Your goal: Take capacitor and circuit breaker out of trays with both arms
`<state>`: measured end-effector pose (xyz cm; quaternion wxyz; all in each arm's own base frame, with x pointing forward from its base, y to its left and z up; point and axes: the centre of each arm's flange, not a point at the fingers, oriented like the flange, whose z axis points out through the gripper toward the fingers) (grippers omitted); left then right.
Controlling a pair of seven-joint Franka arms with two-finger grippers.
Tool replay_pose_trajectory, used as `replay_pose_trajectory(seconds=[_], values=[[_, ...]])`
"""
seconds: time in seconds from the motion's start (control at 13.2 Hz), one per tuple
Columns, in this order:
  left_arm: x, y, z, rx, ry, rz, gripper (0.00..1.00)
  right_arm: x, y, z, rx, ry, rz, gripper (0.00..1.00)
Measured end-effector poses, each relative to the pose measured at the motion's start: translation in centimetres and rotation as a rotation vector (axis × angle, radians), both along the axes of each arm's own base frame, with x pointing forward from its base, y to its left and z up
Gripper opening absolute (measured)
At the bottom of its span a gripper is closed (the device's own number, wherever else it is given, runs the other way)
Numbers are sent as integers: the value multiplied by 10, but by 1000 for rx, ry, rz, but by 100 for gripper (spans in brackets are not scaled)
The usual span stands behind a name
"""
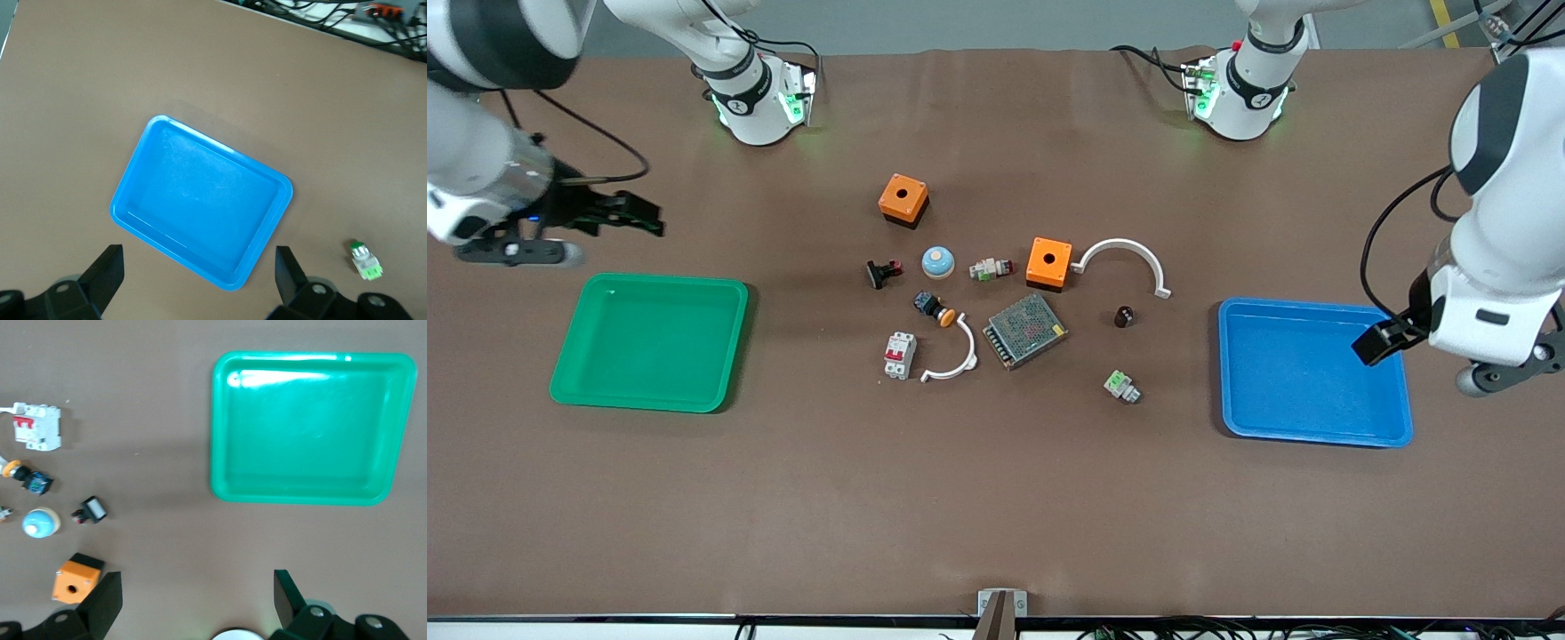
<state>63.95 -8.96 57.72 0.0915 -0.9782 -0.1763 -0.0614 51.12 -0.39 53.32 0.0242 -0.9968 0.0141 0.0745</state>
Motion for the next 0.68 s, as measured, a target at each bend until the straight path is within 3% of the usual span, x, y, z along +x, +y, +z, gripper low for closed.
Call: replay_pose_trajectory(seconds=[0.45,0.68], values=[[-47,63,47,-103,44,-111,100,23,-15,71,-37,-166,22,100],[-75,64,51,-100,61,-130,100,40,-13,82,-43,-185,23,100]])
